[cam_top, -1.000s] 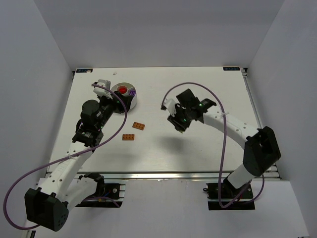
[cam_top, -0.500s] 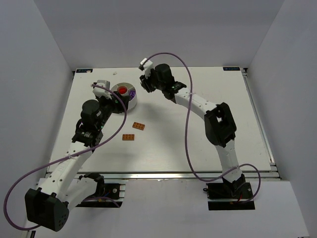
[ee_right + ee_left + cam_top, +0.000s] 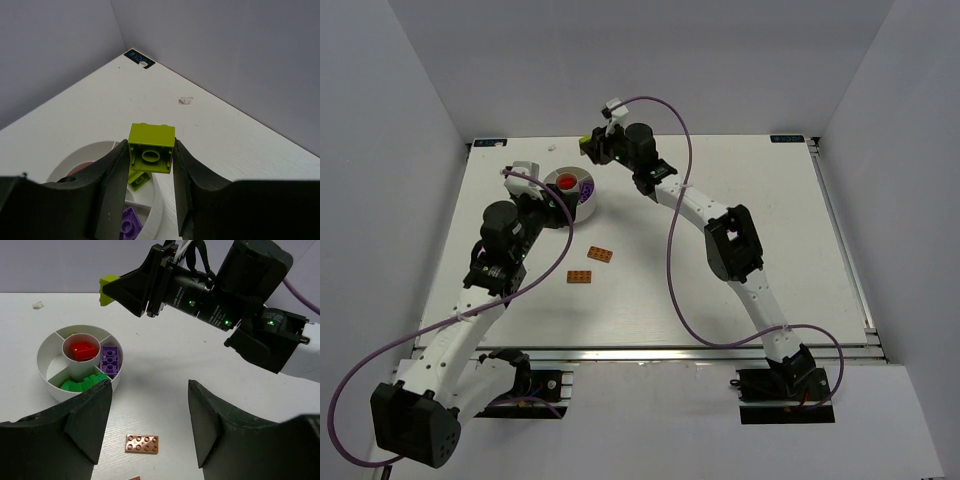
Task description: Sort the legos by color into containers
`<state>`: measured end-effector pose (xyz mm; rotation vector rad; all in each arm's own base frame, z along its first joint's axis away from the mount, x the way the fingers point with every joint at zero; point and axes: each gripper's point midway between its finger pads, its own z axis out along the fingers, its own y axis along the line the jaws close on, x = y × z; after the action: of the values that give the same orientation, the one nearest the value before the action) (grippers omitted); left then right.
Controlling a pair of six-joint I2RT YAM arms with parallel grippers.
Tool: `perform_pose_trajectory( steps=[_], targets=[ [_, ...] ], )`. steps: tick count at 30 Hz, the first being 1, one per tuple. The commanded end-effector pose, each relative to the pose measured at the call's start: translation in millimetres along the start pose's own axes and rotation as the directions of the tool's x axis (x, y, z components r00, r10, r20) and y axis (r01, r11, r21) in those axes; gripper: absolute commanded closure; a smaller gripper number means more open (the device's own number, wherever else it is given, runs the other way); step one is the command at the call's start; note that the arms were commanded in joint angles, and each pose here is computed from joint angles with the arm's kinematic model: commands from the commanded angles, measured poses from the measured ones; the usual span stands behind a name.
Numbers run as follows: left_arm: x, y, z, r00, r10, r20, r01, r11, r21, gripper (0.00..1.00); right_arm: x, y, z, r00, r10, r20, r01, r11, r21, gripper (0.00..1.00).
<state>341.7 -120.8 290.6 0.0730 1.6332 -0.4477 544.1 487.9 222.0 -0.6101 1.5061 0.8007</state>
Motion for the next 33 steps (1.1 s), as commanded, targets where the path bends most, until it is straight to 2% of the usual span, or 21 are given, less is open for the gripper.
perform_pose_trajectory(
  steps=[1, 15, 33],
  targets=[
    [-16.0, -4.4, -2.7, 0.999, 0.002, 0.033, -0.002, 1.000, 0.020, 0.28, -35.1, 8.7, 7.8, 0.990, 0.062, 0.127, -0.056, 0.997, -0.051, 1.00],
    [-17.2, -7.2, -3.4, 0.999, -0.006, 0.036, 0.004, 0.999, 0.037, 0.28, 16.3, 13.9, 13.2, 0.986, 0.164, 0.034, -0.160, 0.982, -0.100, 1.00],
    [-17.5, -8.5, -4.0, 0.999, -0.007, 0.038, 0.005, 0.999, 0.044, 0.28, 46.7, 14.7, 13.5, 0.979, 0.201, -0.025, -0.202, 0.974, -0.106, 0.98]
  ],
)
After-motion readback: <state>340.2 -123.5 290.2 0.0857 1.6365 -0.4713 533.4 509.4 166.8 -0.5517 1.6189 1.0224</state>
